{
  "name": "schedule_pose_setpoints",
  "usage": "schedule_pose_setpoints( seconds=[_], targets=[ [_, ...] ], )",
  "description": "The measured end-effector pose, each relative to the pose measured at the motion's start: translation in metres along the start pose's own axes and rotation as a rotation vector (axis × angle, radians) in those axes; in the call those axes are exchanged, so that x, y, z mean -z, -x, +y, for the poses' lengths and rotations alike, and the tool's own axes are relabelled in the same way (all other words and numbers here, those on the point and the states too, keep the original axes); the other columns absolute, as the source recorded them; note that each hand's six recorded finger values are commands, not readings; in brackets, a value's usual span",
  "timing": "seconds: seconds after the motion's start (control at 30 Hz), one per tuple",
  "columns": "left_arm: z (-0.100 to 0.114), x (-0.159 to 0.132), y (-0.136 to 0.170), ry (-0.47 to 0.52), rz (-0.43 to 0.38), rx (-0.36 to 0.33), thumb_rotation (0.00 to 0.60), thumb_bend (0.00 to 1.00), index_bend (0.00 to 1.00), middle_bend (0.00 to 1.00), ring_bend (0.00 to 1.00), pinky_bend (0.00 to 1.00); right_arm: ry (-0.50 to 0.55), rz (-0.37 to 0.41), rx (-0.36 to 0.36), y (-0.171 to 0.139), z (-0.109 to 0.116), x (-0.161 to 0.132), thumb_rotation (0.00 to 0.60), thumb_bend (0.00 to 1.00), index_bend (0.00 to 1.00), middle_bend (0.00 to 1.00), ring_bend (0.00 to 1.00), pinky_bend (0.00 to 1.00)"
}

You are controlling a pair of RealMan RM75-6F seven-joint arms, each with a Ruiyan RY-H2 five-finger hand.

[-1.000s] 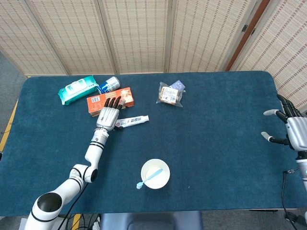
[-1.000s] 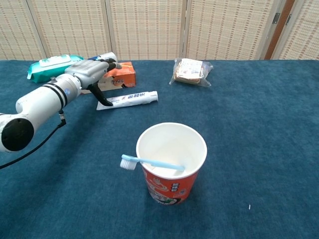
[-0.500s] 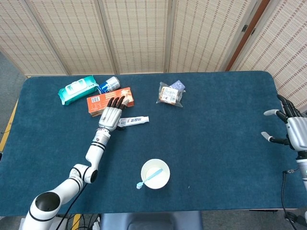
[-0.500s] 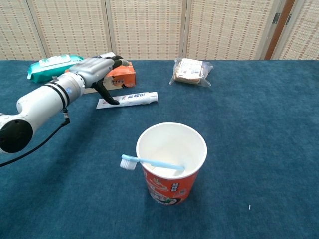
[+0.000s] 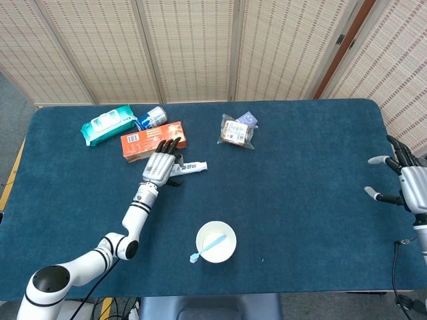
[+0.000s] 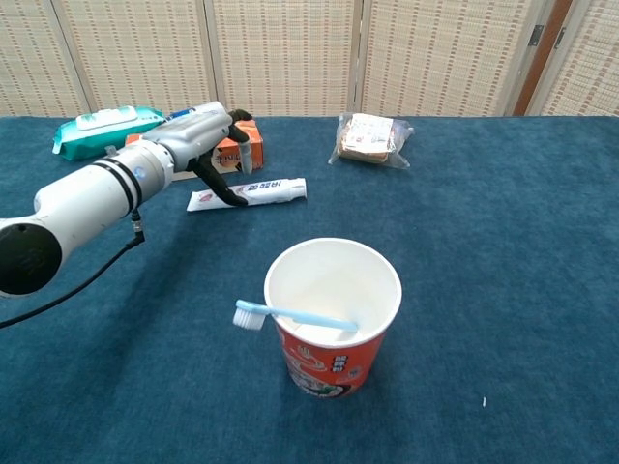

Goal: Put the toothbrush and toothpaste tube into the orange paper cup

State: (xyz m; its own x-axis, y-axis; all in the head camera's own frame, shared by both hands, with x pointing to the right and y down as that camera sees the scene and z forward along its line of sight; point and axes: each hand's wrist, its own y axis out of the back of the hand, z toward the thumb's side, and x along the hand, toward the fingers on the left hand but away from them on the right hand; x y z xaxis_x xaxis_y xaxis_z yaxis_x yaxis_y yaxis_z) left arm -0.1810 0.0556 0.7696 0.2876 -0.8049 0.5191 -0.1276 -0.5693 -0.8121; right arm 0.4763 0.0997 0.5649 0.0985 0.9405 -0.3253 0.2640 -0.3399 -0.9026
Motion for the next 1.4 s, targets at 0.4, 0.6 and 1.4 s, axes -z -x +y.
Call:
schedule_pose_setpoints(
  seconds=[0.4, 0.6, 1.4],
  targets=[
    [0.002, -0.003, -0.014, -0.002, 0.05, 0.027, 0.6, 0.0, 0.47, 0.0, 0.0, 0.0, 0.007, -0.008, 0.002, -0.002, -0.001, 0.004, 0.6, 0.09, 0.38, 0.01, 0.0, 0.2],
    [-0.003, -0.004, -0.022, -0.004, 0.076, 0.053, 0.6, 0.0, 0.47, 0.0, 0.0, 0.0, 0.01, -0.009, 0.003, -0.003, -0.001, 0.005, 0.6, 0.09, 0.38, 0.01, 0.0, 0.2],
    [-0.014, -0.005, -0.035, -0.093, 0.103, 0.071, 0.6, 0.0, 0.43, 0.0, 0.0, 0.0, 0.024, -0.027, 0.001, -0.008, -0.002, 0.013, 0.6, 0.09, 0.38, 0.01, 0.0, 0.2]
  ],
)
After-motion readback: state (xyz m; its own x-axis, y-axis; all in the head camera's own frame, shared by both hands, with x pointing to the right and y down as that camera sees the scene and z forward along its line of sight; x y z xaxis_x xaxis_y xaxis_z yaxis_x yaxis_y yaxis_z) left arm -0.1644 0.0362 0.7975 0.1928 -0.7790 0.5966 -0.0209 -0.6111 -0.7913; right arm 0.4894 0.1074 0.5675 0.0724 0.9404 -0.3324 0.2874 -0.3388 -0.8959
